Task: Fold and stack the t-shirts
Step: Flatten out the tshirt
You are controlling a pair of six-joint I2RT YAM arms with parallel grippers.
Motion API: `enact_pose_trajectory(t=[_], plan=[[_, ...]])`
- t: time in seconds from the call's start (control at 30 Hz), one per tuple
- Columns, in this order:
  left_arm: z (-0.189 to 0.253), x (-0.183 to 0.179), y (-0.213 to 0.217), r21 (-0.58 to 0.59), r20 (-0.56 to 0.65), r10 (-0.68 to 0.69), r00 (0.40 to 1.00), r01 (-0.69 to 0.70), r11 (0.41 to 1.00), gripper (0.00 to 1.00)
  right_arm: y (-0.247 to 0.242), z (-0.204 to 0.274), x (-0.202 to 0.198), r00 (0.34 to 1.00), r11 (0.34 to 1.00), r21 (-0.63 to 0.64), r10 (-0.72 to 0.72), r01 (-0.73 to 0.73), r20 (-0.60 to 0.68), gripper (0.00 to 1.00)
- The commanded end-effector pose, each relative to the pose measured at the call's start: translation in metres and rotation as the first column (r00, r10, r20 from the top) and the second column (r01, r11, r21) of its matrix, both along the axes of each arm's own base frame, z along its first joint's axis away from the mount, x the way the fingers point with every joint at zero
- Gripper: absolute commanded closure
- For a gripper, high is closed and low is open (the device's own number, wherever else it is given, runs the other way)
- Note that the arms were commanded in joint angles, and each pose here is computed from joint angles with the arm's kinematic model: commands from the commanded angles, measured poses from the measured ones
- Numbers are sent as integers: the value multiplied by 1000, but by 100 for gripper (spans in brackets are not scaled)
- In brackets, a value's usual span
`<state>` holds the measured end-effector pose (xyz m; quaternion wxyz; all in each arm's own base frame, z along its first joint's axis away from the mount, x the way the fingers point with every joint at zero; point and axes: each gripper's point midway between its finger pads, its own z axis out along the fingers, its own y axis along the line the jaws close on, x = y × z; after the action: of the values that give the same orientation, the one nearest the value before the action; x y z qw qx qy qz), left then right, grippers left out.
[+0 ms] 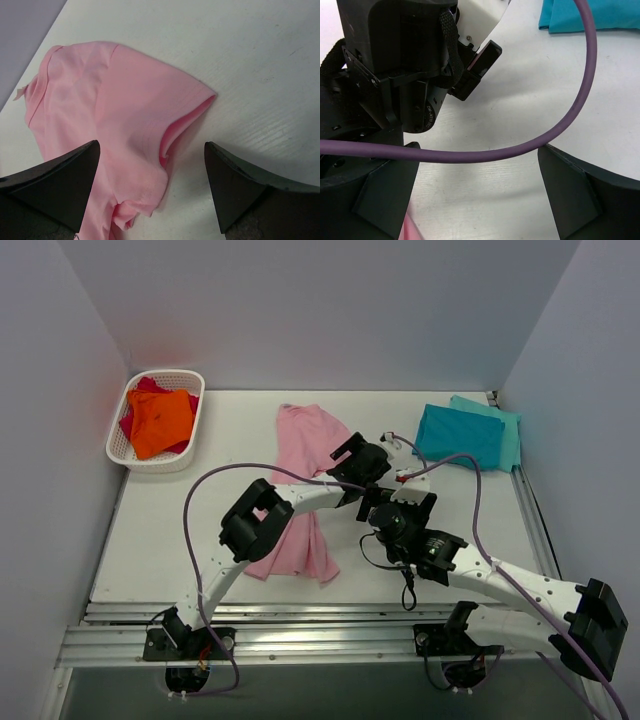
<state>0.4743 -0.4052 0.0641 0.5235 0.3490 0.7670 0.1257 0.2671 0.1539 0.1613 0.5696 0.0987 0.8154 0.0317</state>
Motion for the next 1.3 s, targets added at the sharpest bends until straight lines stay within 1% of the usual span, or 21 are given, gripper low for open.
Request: enact_pose_trajectory(t=[0.0, 0.3, 0.33, 0.47, 0.53, 0.67, 0.77, 0.8, 0.87, 0.9, 0.93, 0.97, 1.1, 1.13, 1.27], plan=[[7, 5, -8, -49, -8, -8, 1000, 8, 999, 5, -1, 6, 5, 999, 999, 20, -30, 29, 25, 0], [3, 18, -6, -71, -19, -4, 1000, 3, 997, 5, 0, 5, 6, 999, 1000, 16, -26, 25, 23, 0], [-4, 16, -2, -46, -45, -2, 999, 0, 999, 5, 0, 7, 6, 999, 999, 18, -29, 28, 25, 0], [1, 24, -5, -60, -44, -3, 999, 0, 998, 6, -1, 6, 5, 999, 999, 18, -31, 30, 25, 0], [-2, 27, -4, -58, -54, -2, 999, -2, 998, 7, -1, 6, 5, 999, 999, 16, -32, 32, 25, 0], [0, 33, -4, -63, -45, 9, 999, -12, 998, 13, 0, 5, 6, 999, 999, 17, -29, 29, 23, 0], [2, 35, -4, -72, -38, 16, 999, -19, 997, 21, 0, 5, 6, 999, 999, 15, -31, 30, 23, 0], [4, 35, -4, -77, -35, 17, 999, -20, 997, 27, -1, 5, 6, 999, 999, 14, -32, 32, 22, 0], [4, 36, -4, -83, -34, 22, 999, -24, 996, 32, 0, 4, 6, 999, 999, 13, -31, 31, 20, 0], [2, 36, -3, -80, -36, 23, 999, -26, 996, 43, -1, 4, 6, 999, 1000, 9, -30, 30, 19, 0], [4, 37, -4, -84, -33, 23, 999, -26, 996, 49, 0, 4, 6, 999, 999, 10, -32, 32, 19, 0], [4, 38, -3, -83, -33, 27, 999, -29, 996, 53, -1, 4, 6, 999, 999, 12, -32, 32, 20, 0], [11, 38, -3, -91, -29, 31, 999, -34, 995, 57, -1, 3, 6, 999, 999, 6, -33, 33, 17, 0], [12, 37, -3, -95, -27, 30, 999, -33, 995, 62, -1, 3, 6, 999, 999, 7, -33, 33, 18, 0], [21, 37, -2, -105, -14, 37, 999, -38, 994, 67, 0, 2, 7, 999, 999, 3, -34, 34, 14, 0]])
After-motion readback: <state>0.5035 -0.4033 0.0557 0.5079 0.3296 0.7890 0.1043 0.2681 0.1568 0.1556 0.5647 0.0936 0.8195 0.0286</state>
